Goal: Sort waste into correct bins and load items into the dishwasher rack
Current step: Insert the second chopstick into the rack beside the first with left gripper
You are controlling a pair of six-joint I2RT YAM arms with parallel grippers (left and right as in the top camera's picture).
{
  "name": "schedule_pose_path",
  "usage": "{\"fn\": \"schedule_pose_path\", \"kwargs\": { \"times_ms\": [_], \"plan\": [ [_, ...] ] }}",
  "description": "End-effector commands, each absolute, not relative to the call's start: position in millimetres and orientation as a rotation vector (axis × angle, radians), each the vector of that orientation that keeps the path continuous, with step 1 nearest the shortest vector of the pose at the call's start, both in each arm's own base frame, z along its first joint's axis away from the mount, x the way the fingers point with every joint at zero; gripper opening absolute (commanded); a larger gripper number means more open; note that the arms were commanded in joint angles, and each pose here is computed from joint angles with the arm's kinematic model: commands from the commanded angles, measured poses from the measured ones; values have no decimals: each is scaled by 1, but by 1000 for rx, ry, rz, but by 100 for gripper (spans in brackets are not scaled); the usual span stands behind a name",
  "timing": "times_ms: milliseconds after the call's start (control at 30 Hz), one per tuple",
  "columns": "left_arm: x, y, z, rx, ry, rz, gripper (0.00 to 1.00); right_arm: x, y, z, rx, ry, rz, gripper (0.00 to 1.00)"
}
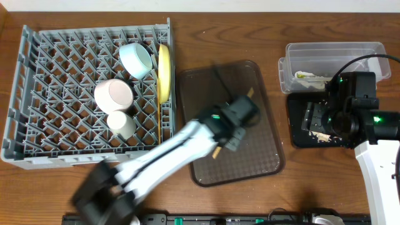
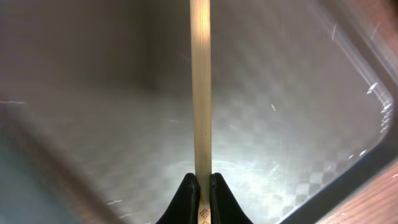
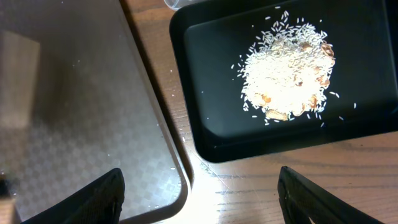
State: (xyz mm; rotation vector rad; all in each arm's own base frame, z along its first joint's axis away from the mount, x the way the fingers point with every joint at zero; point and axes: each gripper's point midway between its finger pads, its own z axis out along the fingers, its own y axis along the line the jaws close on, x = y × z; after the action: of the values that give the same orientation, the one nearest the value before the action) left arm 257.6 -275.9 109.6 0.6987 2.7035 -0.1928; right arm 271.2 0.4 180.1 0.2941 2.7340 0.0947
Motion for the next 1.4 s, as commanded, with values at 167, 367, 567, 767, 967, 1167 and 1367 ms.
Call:
{"fn": "schedule_pose_path", "kwargs": {
  "times_ms": [167, 367, 567, 767, 967, 1167, 1367],
  "plan": [
    [313, -172, 195, 257, 2543, -129, 6, 273, -2, 183, 303, 2725, 85, 77],
    [333, -98, 191, -82, 2589, -60, 6, 273, -2, 183, 303, 2724, 86, 77],
    [339, -83, 157, -169, 2705, -80, 6, 273, -2, 183, 303, 2725, 86, 77],
    [339, -90, 120, -213, 2823, -101, 6, 273, -2, 183, 303, 2725, 86, 77],
    [335, -94, 92, -213, 2920, -94, 22, 273, -2, 183, 303, 2724, 86, 77],
    [330, -92, 91, -207, 2940, -82, 51, 274, -2, 184, 302, 2720, 88, 80],
    [324, -91, 111, -207, 2905, -101, 51, 277, 19, 187, 163, 2712, 232, 59]
  ]
}}
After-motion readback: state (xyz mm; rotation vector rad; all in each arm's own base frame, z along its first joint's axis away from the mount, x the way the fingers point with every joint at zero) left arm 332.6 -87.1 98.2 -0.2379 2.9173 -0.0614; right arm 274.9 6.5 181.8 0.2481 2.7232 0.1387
